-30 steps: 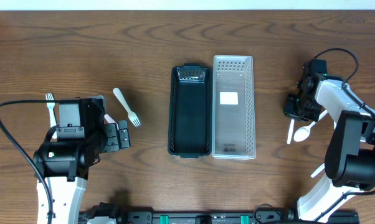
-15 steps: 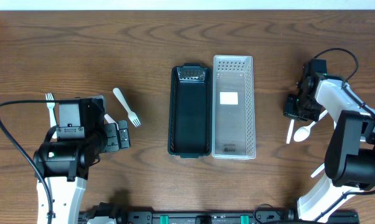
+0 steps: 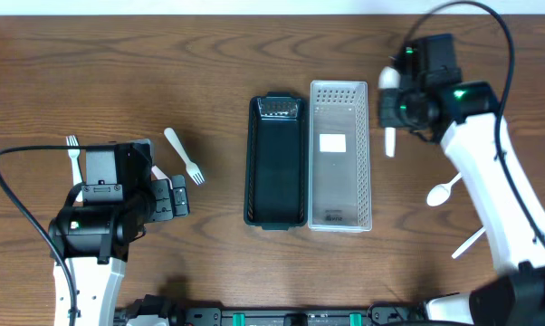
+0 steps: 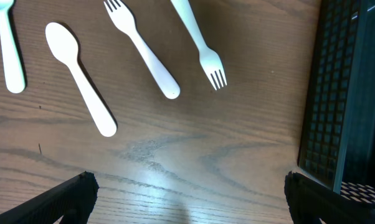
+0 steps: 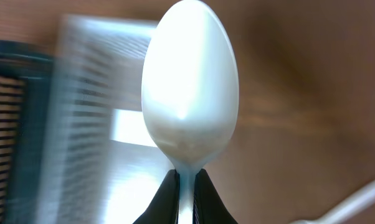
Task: Pack container
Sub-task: 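Carry the spoon into the white basket and release it, then grasp a second white spoon with the right gripper, then place the second spoon into the white basket and release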
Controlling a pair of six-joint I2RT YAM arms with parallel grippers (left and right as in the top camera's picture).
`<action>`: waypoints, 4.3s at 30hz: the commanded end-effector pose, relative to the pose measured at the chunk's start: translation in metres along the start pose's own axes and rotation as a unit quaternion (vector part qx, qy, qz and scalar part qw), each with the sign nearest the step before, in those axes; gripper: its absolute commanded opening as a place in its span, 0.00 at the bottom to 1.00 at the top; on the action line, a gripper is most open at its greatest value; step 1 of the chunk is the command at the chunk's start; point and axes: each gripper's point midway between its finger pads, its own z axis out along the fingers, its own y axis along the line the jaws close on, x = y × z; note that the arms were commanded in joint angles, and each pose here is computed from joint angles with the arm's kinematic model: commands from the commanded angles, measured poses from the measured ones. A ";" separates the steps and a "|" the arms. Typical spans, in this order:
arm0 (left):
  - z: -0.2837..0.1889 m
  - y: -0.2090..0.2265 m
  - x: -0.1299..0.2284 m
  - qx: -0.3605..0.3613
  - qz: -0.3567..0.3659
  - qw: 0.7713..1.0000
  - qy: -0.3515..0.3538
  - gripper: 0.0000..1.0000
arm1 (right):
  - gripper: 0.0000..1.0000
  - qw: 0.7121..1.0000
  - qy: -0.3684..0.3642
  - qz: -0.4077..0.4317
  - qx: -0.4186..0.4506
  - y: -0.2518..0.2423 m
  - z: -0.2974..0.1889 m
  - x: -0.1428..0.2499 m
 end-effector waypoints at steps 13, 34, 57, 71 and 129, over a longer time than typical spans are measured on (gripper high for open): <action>-0.005 0.000 -0.005 0.002 -0.005 1.000 -0.007 0.98 | 0.01 0.987 0.156 -0.036 -0.005 0.066 0.116 0.075; -0.005 0.000 -0.005 0.003 -0.005 1.000 -0.006 0.98 | 0.99 0.973 -0.006 0.208 0.099 -0.085 -0.028 -0.006; -0.005 0.000 -0.005 0.003 -0.005 1.000 -0.006 0.98 | 0.99 0.899 0.201 0.361 0.146 -0.200 0.096 0.177; -0.005 0.000 -0.005 0.003 -0.006 1.000 -0.006 0.98 | 0.99 0.896 0.212 0.361 0.146 -0.197 0.115 0.203; -0.005 0.000 -0.002 0.002 -0.006 1.000 0.001 0.98 | 0.05 0.990 0.135 0.019 -0.038 0.054 0.094 0.061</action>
